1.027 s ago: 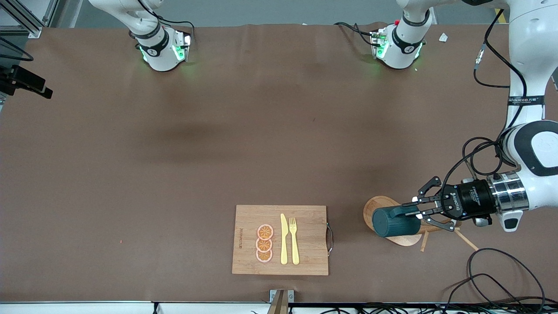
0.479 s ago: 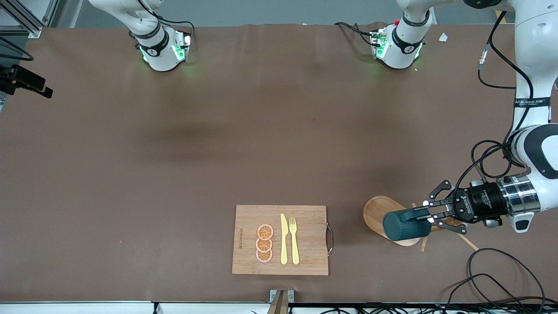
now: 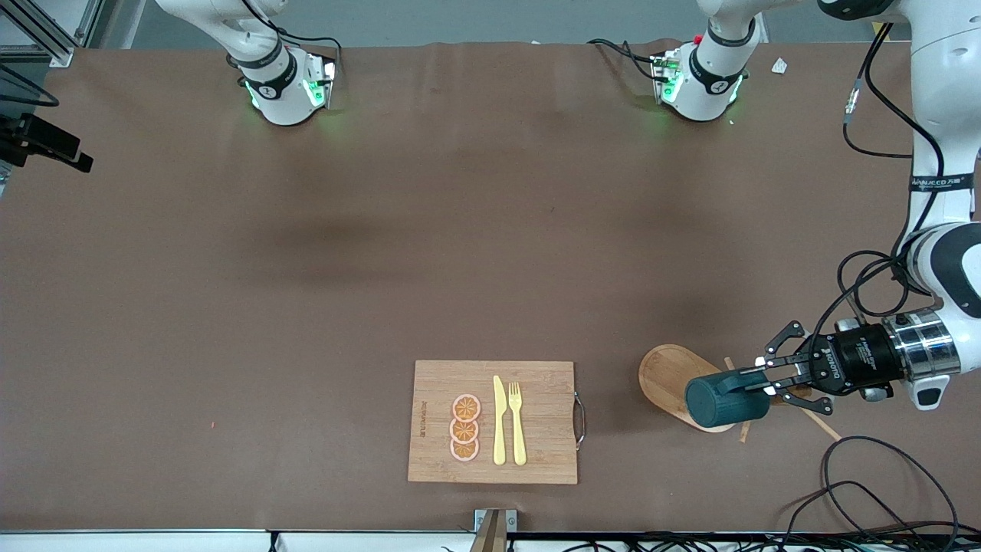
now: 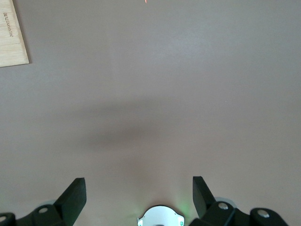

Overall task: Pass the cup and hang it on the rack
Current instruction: 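Hook the mug handle onto a rack peg with the left gripper, then open the left gripper to release the mug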

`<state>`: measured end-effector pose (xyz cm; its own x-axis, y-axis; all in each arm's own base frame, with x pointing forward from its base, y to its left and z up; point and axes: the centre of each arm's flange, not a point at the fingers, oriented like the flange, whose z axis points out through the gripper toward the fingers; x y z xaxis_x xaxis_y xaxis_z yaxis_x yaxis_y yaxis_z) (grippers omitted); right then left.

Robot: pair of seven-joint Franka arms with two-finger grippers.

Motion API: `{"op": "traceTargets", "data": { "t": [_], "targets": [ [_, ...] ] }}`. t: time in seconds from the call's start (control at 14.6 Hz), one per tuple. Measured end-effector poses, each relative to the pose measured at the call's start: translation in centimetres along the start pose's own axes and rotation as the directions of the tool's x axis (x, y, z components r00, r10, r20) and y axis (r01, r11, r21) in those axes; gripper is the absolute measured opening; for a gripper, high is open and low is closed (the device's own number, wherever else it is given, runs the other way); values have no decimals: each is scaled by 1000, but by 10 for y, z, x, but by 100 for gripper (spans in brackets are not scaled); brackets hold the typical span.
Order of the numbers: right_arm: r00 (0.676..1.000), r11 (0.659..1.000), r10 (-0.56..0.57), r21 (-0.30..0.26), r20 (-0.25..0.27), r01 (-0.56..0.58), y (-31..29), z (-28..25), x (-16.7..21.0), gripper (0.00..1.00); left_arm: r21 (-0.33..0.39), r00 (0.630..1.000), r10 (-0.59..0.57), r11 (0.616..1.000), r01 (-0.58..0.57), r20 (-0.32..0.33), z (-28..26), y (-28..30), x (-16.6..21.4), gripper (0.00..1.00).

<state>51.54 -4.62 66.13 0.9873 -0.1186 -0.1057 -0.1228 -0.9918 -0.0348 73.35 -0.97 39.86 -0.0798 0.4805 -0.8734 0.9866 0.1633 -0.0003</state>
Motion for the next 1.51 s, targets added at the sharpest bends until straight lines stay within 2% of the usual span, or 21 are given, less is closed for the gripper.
{"op": "traceTargets", "data": {
  "t": [0.89,1.1,1.51],
  "targets": [
    [1000,1000,-1,0,-2,1,0,0,0,100,-14,1000,0,1000,0,1,-11,5,30,20],
    [1000,1000,0,-1,-2,0,0,0,0,100,-11,1000,0,1000,0,2,-8,6,34,24],
    [1000,1000,0,-2,-2,0,0,0,0,100,-11,999,38,999,-37,11,-13,8,19,78]
  ]
}}
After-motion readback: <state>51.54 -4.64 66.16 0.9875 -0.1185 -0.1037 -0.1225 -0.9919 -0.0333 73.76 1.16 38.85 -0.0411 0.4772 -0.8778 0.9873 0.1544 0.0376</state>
